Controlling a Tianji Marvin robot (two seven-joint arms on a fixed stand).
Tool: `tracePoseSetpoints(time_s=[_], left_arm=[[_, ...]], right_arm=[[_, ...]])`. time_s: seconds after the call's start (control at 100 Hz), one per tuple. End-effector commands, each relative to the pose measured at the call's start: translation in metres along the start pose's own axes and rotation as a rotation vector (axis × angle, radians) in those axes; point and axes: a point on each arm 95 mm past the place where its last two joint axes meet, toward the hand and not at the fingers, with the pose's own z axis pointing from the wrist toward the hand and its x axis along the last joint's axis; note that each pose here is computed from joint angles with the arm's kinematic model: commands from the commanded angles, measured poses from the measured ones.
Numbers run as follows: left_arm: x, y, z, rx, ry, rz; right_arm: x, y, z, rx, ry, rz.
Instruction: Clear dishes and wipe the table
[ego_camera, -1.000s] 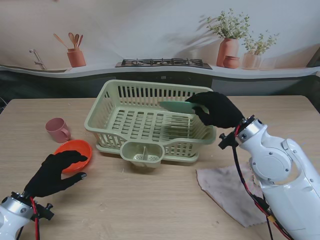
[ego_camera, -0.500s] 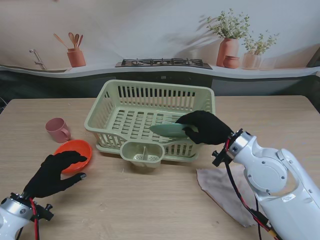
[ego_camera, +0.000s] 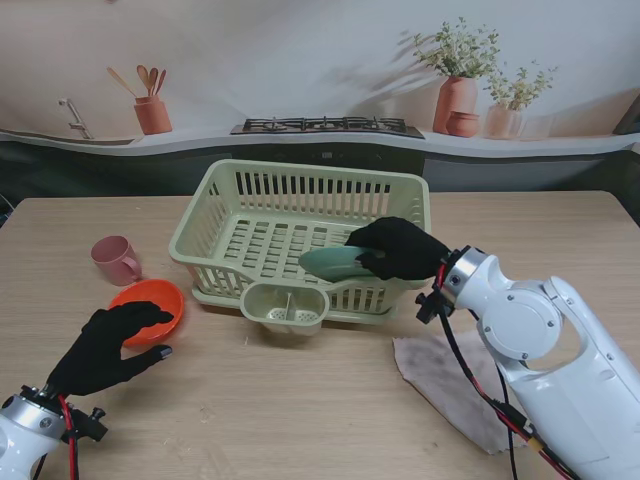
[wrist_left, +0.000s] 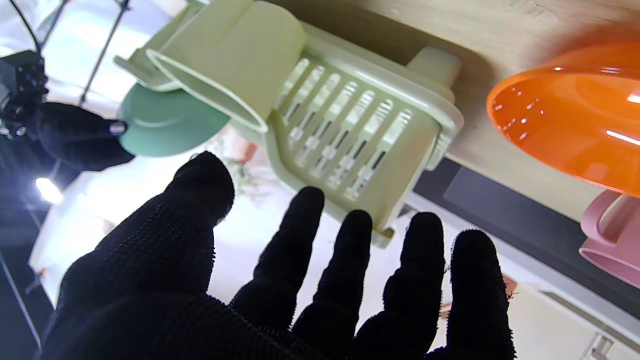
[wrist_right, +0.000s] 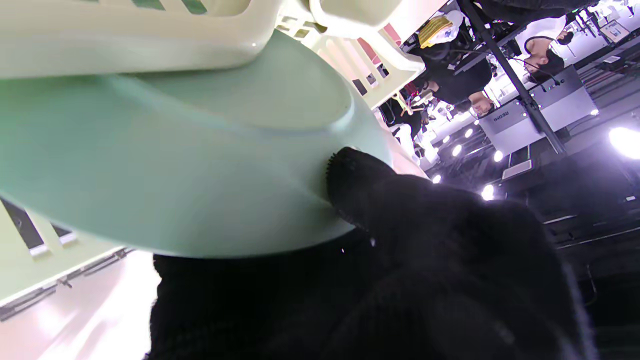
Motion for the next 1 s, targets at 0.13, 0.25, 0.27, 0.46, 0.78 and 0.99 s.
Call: tracePoseSetpoints(time_s=[0.13, 0.25, 0.27, 0.46, 0.78, 0.99], left_arm=[[0.000, 0.002, 0.000, -0.012, -0.002, -0.004], [0.000, 0.002, 0.000, -0.011, -0.003, -0.005], [0.000, 0.002, 0.000, -0.011, -0.003, -0.005], [-0.001, 0.001, 0.000, -0.009, -0.003, -0.004], [-0.001, 0.001, 0.000, -0.007, -0.002, -0.003], [-0.001, 0.001, -0.001, -0.007, -0.001, -0.003]], right_arm=[[-0.002, -0.003, 0.011, 0.051, -0.029, 0.016], [-0.006, -0.008, 0.017, 0.071, -0.052, 0.022], [-0.006, -0.009, 0.017, 0.073, -0.056, 0.023], [-0.012, -0.015, 0.023, 0.112, -0.090, 0.026], [-0.018, -0.021, 0.028, 0.168, -0.125, 0.023], [-0.022, -0.023, 0.026, 0.206, -0.138, 0.031]])
